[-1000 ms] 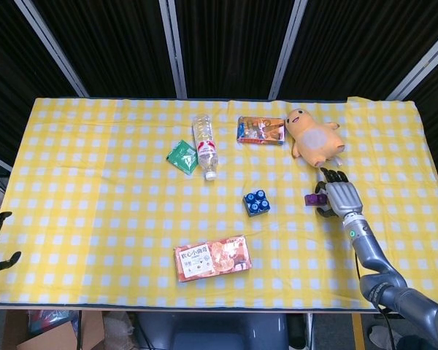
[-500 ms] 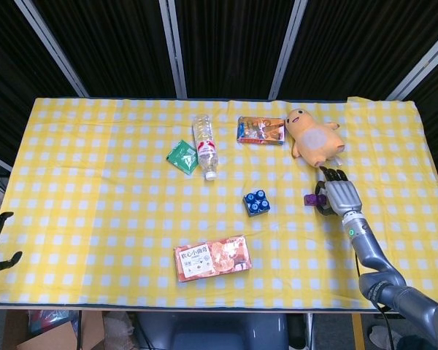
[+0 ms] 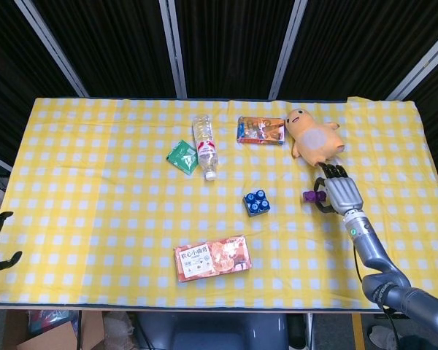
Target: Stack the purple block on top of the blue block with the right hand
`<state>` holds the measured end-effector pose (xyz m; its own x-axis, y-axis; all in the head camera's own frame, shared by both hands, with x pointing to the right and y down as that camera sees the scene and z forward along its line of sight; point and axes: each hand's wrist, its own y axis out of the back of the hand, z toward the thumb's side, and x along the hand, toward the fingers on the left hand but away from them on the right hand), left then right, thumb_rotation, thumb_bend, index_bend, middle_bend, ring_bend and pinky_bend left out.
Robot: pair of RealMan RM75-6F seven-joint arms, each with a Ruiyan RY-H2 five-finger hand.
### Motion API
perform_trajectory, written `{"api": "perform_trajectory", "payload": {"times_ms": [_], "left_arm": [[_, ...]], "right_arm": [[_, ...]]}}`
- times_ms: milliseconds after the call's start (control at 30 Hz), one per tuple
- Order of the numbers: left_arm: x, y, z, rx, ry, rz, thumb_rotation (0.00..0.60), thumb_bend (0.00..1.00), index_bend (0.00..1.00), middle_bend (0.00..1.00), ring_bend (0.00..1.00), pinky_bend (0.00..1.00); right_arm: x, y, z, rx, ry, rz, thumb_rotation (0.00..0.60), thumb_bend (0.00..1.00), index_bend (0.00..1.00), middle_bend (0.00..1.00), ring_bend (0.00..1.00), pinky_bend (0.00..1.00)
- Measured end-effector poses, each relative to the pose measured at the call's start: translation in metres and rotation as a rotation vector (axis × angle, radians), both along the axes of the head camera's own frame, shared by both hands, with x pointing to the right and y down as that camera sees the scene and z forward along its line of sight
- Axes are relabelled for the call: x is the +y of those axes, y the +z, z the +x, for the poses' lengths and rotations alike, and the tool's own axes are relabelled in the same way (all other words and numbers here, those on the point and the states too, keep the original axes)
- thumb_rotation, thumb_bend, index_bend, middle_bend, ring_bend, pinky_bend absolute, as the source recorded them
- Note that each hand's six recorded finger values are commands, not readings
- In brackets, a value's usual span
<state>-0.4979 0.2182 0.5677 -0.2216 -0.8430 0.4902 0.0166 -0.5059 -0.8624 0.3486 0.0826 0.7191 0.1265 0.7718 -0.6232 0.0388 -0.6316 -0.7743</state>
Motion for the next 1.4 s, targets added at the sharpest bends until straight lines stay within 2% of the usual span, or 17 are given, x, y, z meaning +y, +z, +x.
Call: {"api": "perform_trajectory", "payload": {"times_ms": [300, 567, 767, 933, 1400], "left_arm": [[0.0, -0.003, 0.0, 0.028, 0.001, 0.004, 0.6, 0.24, 0.19, 0.0, 0.0, 0.1], [-0.001, -0.004, -0.001, 0.053, 0.004, 0.005, 0.6, 0.24, 0.19, 0.0, 0.0, 0.1], [-0.002, -0.004, -0.002, 0.064, 0.004, 0.004, 0.6, 0.24, 0.19, 0.0, 0.0, 0.1], [-0.002, -0.004, -0.004, 0.066, 0.004, 0.004, 0.6, 0.24, 0.19, 0.0, 0.0, 0.1], [-0.002, -0.005, -0.005, 0.068, 0.001, 0.006, 0.6, 0.24, 0.19, 0.0, 0.0, 0.1]], "right_arm": [[-0.001, -0.038, -0.032, -0.031, -0.064, 0.036, 0.6, 0.43, 0.51, 0.0, 0.0, 0.0], [0.001, -0.062, -0.092, -0.037, -0.168, 0.042, 0.6, 0.43, 0.51, 0.0, 0.0, 0.0], [0.0, -0.061, -0.138, -0.059, -0.213, 0.029, 0.6, 0.43, 0.51, 0.0, 0.0, 0.0], [0.001, -0.056, -0.16, -0.078, -0.228, 0.019, 0.6, 0.43, 0.51, 0.0, 0.0, 0.0], [0.0, -0.046, -0.169, -0.085, -0.222, 0.007, 0.6, 0.43, 0.51, 0.0, 0.0, 0.0]]}}
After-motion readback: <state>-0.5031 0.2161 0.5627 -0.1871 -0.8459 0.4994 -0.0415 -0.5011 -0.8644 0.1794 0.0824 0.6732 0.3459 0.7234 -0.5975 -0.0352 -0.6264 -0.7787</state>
